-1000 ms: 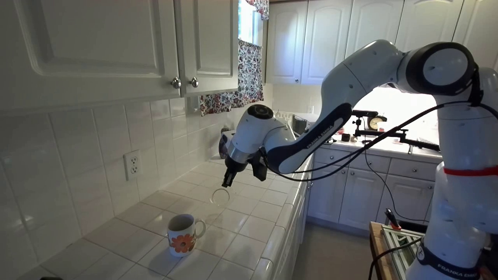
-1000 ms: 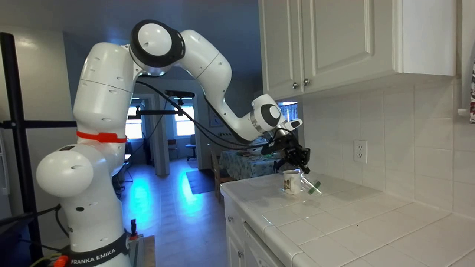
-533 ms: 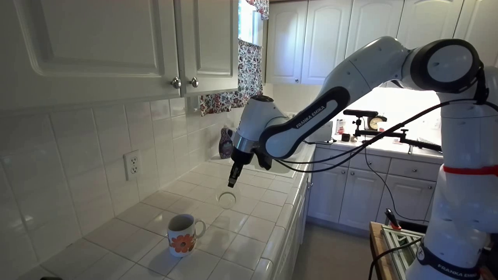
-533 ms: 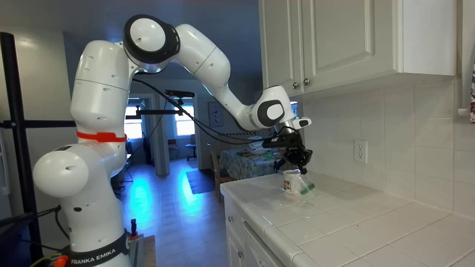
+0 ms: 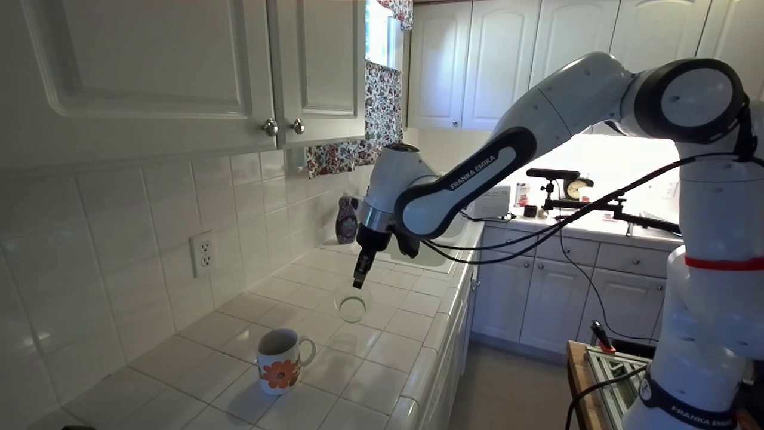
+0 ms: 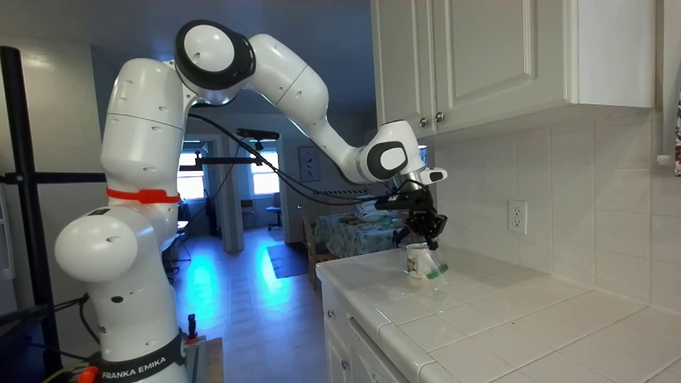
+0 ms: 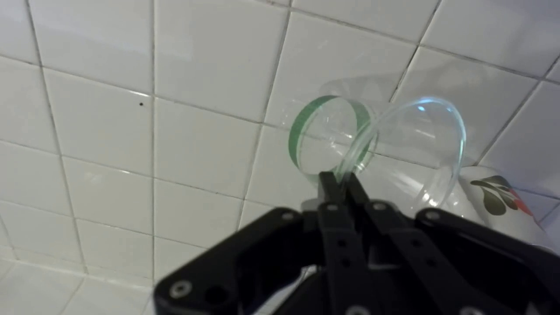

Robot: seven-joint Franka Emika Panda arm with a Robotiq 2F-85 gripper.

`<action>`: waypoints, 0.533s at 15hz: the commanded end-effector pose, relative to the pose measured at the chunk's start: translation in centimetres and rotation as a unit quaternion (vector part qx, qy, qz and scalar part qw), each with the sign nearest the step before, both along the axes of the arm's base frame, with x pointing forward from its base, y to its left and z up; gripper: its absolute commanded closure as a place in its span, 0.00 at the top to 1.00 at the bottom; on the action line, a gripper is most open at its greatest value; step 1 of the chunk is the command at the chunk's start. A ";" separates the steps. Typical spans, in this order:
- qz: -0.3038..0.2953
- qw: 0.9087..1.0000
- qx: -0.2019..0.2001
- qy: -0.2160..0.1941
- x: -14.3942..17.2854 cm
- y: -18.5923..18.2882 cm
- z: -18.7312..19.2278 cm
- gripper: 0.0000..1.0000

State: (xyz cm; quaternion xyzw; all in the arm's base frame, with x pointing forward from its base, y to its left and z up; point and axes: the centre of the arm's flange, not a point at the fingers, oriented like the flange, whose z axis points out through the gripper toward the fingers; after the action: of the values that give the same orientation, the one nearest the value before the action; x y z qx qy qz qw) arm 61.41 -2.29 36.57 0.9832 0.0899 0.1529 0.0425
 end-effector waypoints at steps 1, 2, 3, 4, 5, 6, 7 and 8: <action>-0.028 0.998 0.040 0.029 0.9 -1.1 0.0 0.02; -0.040 0.997 0.053 0.036 1.0 -1.4 -0.1 0.02; -0.048 0.996 0.063 0.043 1.0 -1.6 -0.1 0.02; -0.059 0.995 0.071 0.049 1.1 -1.9 -0.3 0.02; -0.069 0.993 0.077 0.052 1.2 -2.2 -0.5 0.02; -0.074 0.992 0.083 0.057 1.3 -2.6 -0.6 0.02; -0.082 0.991 0.089 0.063 1.4 -3.0 -0.8 0.02; -0.089 0.989 0.097 0.069 1.4 -3.3 -1.1 0.02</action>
State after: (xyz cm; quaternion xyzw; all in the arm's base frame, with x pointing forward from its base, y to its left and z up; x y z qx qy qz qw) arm 61.53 -4.45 35.96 0.9941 0.0045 0.1054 -0.0232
